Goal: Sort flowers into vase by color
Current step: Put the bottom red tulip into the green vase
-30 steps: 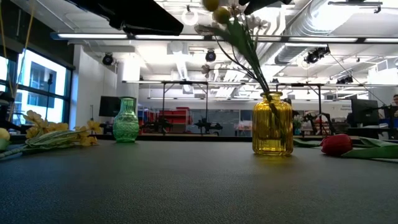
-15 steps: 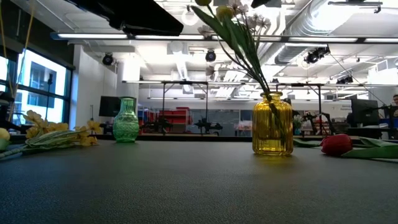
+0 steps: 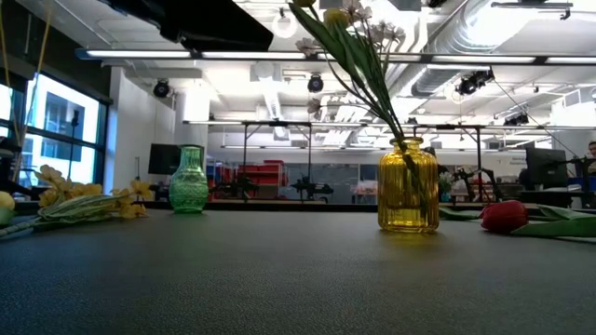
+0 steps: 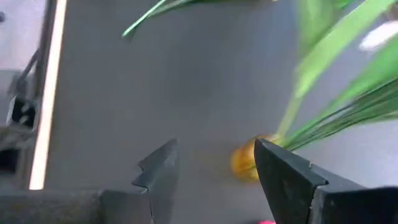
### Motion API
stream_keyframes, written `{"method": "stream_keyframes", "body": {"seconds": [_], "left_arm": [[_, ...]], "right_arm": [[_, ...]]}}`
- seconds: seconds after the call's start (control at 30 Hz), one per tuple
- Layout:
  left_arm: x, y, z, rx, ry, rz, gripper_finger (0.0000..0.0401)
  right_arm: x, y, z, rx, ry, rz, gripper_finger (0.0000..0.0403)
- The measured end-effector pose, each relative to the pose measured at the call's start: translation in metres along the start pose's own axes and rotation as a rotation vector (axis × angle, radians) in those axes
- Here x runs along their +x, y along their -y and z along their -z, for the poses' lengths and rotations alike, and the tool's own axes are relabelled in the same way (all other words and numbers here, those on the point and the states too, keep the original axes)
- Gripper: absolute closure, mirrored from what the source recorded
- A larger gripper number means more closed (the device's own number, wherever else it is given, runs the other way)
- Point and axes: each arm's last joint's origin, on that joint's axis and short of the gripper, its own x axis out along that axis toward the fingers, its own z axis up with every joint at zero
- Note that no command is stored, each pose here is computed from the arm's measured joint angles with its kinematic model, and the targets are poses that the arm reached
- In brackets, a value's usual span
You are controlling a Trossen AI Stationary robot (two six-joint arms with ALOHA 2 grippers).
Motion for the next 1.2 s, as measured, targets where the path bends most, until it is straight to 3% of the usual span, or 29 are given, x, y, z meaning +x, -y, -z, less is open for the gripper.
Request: {"method": "stream_keyframes", "body": {"seconds": [0.3, 0.47, 0.6, 0.87, 1.07, 1.2], "left_arm": [[0.006, -0.008, 0.0, -0.068, -0.007, -0.03, 0.0263], [0.009, -0.012, -0.002, -0.111, 0.011, -0.047, 0.0263], [0.01, -0.014, -0.003, -0.123, 0.024, -0.053, 0.0263], [0.009, -0.013, -0.003, -0.112, 0.014, -0.058, 0.0263], [-0.021, -0.03, -0.005, -0.158, -0.068, -0.215, 0.0268], [-0.045, -0.046, -0.005, -0.198, -0.129, -0.238, 0.027]], "right_arm": [[0.036, -0.039, 0.058, 0.165, 0.107, -0.193, 0.0209], [0.03, -0.053, 0.086, 0.265, -0.003, -0.247, 0.0209], [0.02, -0.054, 0.107, 0.385, -0.153, -0.163, 0.0209], [0.024, -0.036, 0.134, 0.551, -0.296, 0.182, 0.0209], [0.036, -0.038, 0.137, 0.575, -0.415, 0.195, 0.0211], [0.04, -0.042, 0.138, 0.582, -0.45, 0.177, 0.0221]]}}
